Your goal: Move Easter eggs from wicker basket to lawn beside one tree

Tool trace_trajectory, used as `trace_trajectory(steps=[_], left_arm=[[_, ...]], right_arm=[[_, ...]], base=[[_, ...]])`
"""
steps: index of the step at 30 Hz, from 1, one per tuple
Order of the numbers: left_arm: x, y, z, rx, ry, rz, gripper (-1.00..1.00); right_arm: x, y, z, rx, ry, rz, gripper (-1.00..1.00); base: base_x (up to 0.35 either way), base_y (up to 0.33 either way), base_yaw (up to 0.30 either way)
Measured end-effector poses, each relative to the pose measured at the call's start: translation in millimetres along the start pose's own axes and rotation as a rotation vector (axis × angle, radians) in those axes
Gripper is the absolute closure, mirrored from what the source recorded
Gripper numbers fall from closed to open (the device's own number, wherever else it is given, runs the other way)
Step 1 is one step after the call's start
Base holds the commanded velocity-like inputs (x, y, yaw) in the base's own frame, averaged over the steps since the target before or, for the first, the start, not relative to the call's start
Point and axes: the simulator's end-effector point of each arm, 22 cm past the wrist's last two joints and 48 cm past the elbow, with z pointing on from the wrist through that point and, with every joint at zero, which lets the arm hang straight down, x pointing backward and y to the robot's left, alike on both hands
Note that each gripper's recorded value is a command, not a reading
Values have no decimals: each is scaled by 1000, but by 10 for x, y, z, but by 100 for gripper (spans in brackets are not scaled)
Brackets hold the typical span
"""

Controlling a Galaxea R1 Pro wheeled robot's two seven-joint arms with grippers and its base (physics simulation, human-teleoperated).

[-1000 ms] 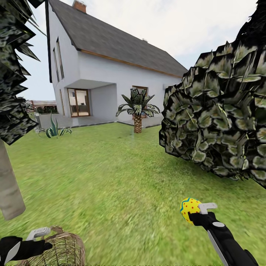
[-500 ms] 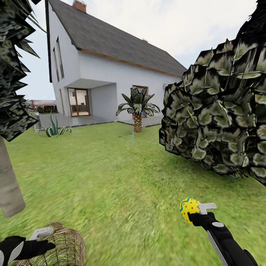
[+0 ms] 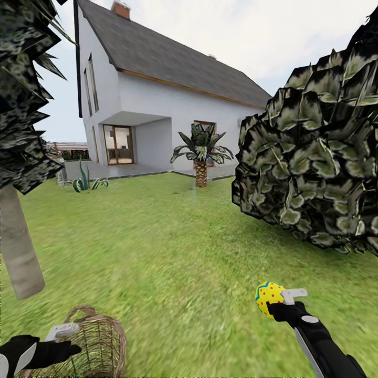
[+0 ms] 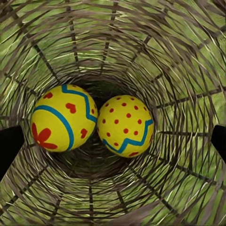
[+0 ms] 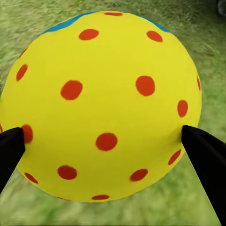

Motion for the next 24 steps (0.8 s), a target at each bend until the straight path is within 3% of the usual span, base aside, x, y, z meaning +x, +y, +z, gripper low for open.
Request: trace_trajectory(steps=[6,14,21,24], left_arm=[[22,-10,37,3,-3,0,-100],[49,-188,95,26,4,7,-100],[44,-191,96,29,2,5,-100],[43,-191,96,29,2,4,-100]], right_arm=[[48,10,14,0,3,-2,100],[55,16,13,-3,5,1,100],[85,74,24,-8,10,-7,100],[96,208,26,-25,12,4,100]], base=[[15,-10,3],[225,-197,12],[23,-24,265],[0,0,295]])
